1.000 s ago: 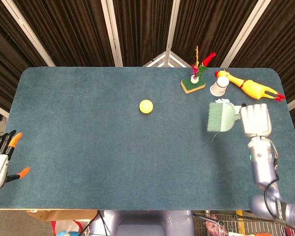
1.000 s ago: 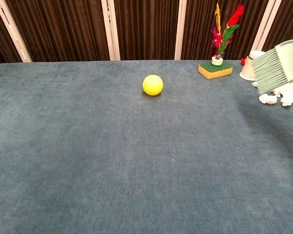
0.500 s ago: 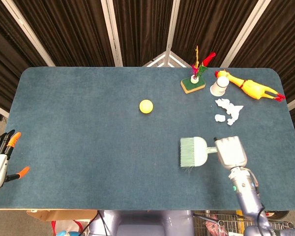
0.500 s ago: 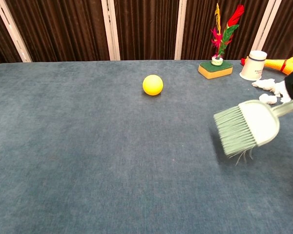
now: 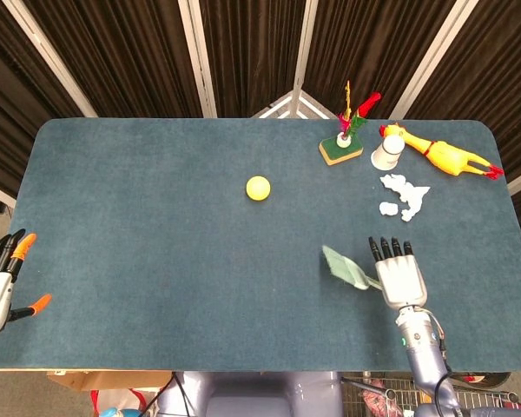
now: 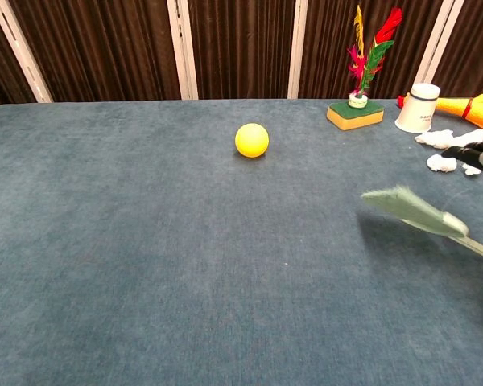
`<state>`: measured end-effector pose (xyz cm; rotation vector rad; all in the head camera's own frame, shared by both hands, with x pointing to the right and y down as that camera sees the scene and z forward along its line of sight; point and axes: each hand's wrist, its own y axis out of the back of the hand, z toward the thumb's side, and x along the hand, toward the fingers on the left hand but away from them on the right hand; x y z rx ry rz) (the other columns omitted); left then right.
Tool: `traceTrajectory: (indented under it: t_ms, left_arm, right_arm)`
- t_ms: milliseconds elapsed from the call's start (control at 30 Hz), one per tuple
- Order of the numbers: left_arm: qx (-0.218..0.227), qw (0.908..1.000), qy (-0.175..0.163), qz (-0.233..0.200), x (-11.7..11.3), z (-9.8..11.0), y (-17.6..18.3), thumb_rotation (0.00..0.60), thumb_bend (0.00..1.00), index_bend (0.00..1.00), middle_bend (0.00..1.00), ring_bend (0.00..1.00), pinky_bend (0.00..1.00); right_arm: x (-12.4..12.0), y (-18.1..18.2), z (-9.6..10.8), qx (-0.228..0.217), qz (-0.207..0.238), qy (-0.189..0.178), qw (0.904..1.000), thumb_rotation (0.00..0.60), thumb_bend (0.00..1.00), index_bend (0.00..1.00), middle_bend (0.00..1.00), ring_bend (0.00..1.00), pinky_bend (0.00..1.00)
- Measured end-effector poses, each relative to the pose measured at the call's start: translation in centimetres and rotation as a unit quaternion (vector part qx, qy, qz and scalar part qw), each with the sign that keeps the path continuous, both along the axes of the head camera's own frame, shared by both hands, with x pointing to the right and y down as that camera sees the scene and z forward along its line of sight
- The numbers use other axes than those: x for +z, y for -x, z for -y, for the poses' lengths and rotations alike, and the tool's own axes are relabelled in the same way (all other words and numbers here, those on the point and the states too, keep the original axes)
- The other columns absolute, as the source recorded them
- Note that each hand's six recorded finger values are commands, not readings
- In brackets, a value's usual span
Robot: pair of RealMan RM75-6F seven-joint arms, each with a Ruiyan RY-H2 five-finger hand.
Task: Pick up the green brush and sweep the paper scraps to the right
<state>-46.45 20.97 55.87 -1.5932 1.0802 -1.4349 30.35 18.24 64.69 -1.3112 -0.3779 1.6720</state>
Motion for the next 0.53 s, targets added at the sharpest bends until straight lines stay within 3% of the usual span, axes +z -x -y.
traceTrajectory:
  t_ms: [300, 533]
  left_arm:
    - [0.001, 1.0, -0.003, 0.003, -0.1, 0.0, 0.0, 0.6, 0.01, 0.0, 0.0, 0.0, 0.0]
    - [0.003, 0.9999, -0.005, 0.01, -0.1, -0.1, 0.1, 0.6, 0.01, 0.0, 0.0, 0.0, 0.0]
  right_arm:
    - [-2.4, -4.0, 0.0, 0.032, -0.024, -0.021, 0.999, 0.6, 0.37, 0.0, 0.02, 0.01, 0.09]
    - [-4.8, -6.7, -0.7, 0.045, 0.002, -0.053, 0.9976, 0.6, 0.36, 0.0, 0.02, 0.0, 0.08]
